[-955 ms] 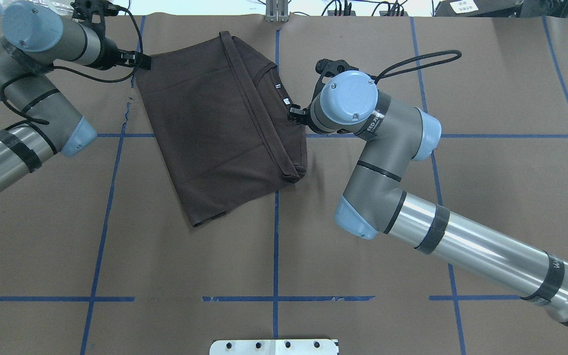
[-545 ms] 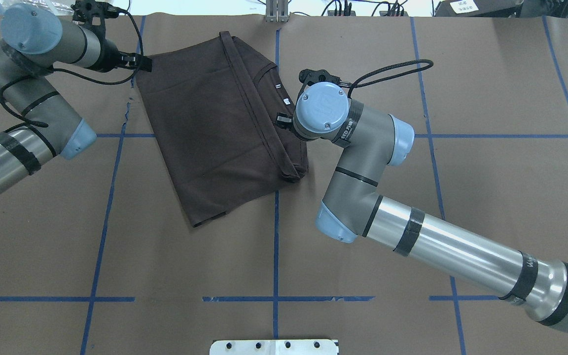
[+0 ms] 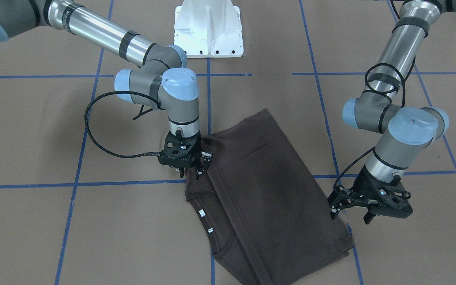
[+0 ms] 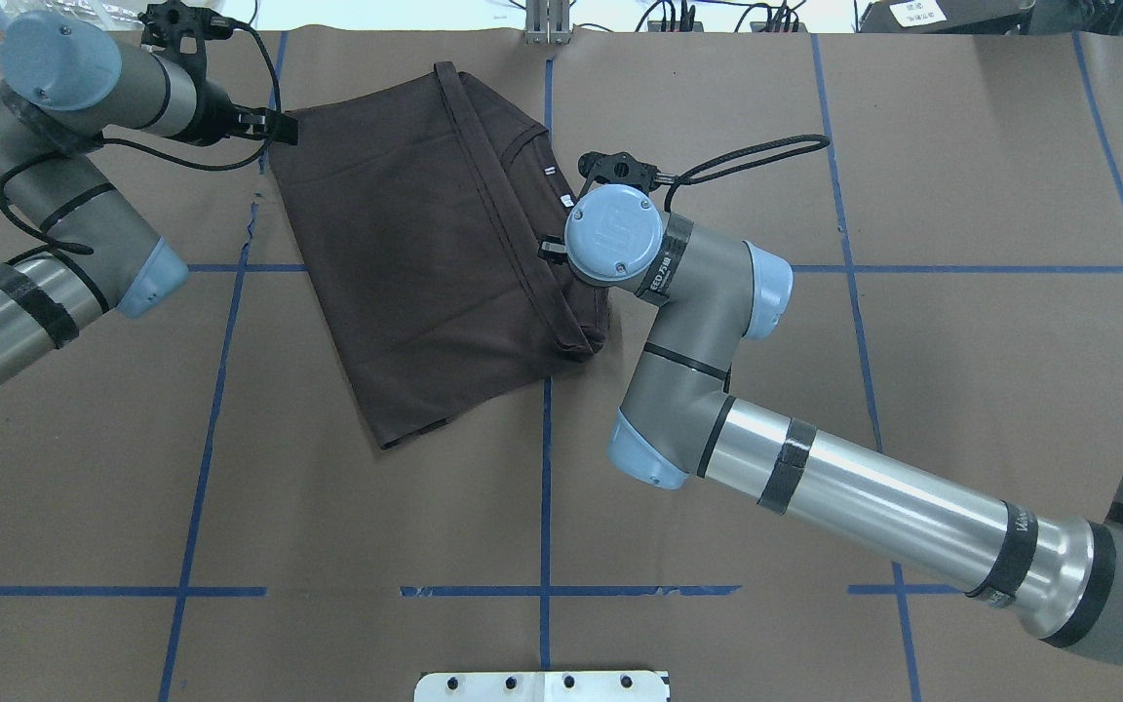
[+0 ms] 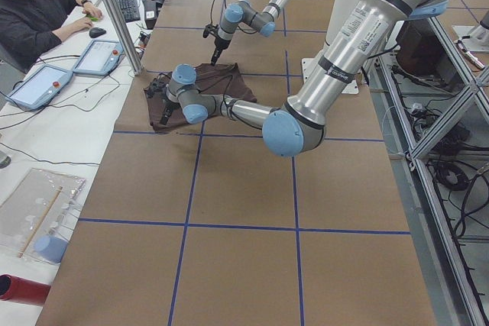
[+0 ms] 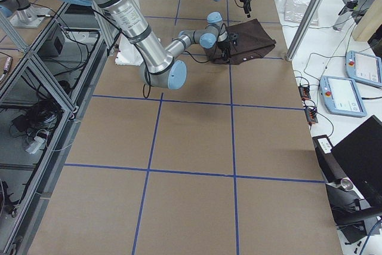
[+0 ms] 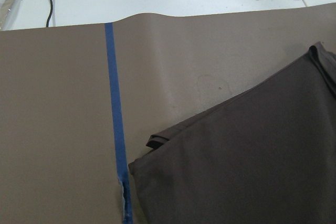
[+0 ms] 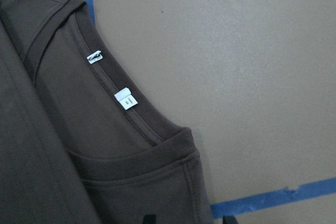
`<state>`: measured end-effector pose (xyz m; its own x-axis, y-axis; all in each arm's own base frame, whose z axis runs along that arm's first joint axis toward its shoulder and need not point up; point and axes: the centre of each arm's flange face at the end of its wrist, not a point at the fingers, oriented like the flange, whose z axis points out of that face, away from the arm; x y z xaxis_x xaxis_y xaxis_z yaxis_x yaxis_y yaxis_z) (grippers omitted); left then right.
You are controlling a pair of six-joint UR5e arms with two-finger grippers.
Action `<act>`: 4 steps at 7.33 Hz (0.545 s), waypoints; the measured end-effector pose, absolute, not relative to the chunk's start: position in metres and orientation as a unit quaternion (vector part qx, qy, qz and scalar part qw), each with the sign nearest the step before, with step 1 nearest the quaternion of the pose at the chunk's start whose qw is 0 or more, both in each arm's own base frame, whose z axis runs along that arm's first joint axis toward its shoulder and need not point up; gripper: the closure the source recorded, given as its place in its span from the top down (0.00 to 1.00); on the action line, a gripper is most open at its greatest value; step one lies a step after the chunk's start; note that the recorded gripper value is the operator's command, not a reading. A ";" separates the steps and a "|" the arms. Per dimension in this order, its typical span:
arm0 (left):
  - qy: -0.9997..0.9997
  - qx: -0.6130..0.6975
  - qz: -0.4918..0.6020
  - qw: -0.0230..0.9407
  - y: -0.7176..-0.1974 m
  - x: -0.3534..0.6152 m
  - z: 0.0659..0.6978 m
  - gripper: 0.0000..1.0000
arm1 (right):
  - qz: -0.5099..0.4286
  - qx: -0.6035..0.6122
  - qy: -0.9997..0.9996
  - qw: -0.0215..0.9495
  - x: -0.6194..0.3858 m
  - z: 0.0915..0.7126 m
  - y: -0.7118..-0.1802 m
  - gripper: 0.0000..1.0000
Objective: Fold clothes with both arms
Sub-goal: 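Move the right gripper to the folded shirt's collar edge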
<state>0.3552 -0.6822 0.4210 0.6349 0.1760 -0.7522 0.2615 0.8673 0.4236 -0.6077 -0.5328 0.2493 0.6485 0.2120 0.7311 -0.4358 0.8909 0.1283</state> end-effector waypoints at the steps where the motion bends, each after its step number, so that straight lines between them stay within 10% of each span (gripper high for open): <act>1: 0.426 0.257 -0.024 0.867 -0.682 0.355 0.421 1.00 | 0.181 0.152 -0.374 0.897 -0.611 0.252 -0.531 0.51; 3: 0.425 0.256 -0.023 0.868 -0.681 0.355 0.423 1.00 | 0.181 0.154 -0.370 0.898 -0.616 0.256 -0.528 0.37; 4: 0.425 0.256 -0.022 0.868 -0.681 0.355 0.424 1.00 | 0.182 0.153 -0.369 0.898 -0.617 0.256 -0.528 0.08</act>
<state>0.3545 -0.6812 0.4239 0.6380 0.1788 -0.7490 0.2569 0.8675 0.4260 -0.6165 -0.5279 0.2560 0.6614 0.2131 0.7191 -0.4395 0.8870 0.1414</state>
